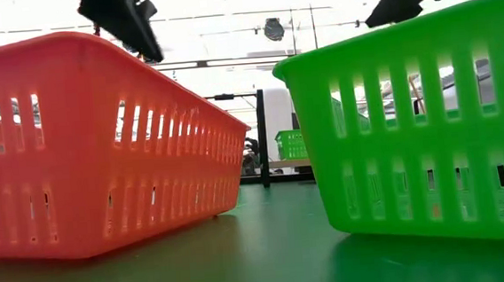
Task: Stack baskets on shelf by color
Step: Stack the bottom black bin on top of the black bin on the shelf
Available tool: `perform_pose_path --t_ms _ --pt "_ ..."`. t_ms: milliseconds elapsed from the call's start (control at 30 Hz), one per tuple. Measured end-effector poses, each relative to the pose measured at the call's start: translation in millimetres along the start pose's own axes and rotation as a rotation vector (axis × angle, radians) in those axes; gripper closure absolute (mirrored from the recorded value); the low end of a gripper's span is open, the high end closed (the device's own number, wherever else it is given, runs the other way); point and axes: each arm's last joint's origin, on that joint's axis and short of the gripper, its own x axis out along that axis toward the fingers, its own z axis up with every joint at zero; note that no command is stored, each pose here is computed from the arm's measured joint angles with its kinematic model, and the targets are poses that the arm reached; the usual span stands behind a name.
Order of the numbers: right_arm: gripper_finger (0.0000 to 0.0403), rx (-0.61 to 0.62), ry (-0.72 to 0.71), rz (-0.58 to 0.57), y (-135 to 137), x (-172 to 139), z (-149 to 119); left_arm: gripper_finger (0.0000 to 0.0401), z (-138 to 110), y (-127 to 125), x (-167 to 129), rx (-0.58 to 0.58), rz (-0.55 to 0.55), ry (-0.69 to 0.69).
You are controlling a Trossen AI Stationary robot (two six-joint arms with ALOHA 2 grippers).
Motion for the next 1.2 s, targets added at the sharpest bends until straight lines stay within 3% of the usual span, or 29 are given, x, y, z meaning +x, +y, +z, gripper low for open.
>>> perform_pose_path --t_ms 133,300,500,667,767,933,1200 --pt "0.0303 0.047 0.021 0.030 15.1 5.6 6.7 0.0247 -14.5 -19.7 6.0 -0.033 -0.016 0.023" --pt "0.0303 0.052 0.120 -0.014 41.2 16.9 10.4 0.0247 -28.3 -38.7 10.2 -0.009 -0.023 0.023" --pt "0.0303 0.069 0.274 -0.011 79.2 18.3 19.3 0.0247 -35.8 -48.7 12.5 0.000 -0.001 0.002" --pt "0.0302 0.152 0.406 0.029 111.0 17.2 27.8 0.0247 -33.9 -51.2 13.7 -0.010 -0.008 -0.037" --pt "0.0302 0.204 0.497 0.084 129.7 23.7 21.2 0.0247 -31.1 -52.3 15.7 -0.029 0.000 -0.089" --pt "0.0298 0.268 0.635 0.079 155.3 35.3 -1.5 0.0247 -30.0 -55.5 21.8 -0.034 -0.016 -0.165" --pt "0.0243 0.260 0.678 0.066 180.4 46.0 -22.8 0.0247 -34.3 -56.5 26.7 -0.051 -0.024 -0.169"
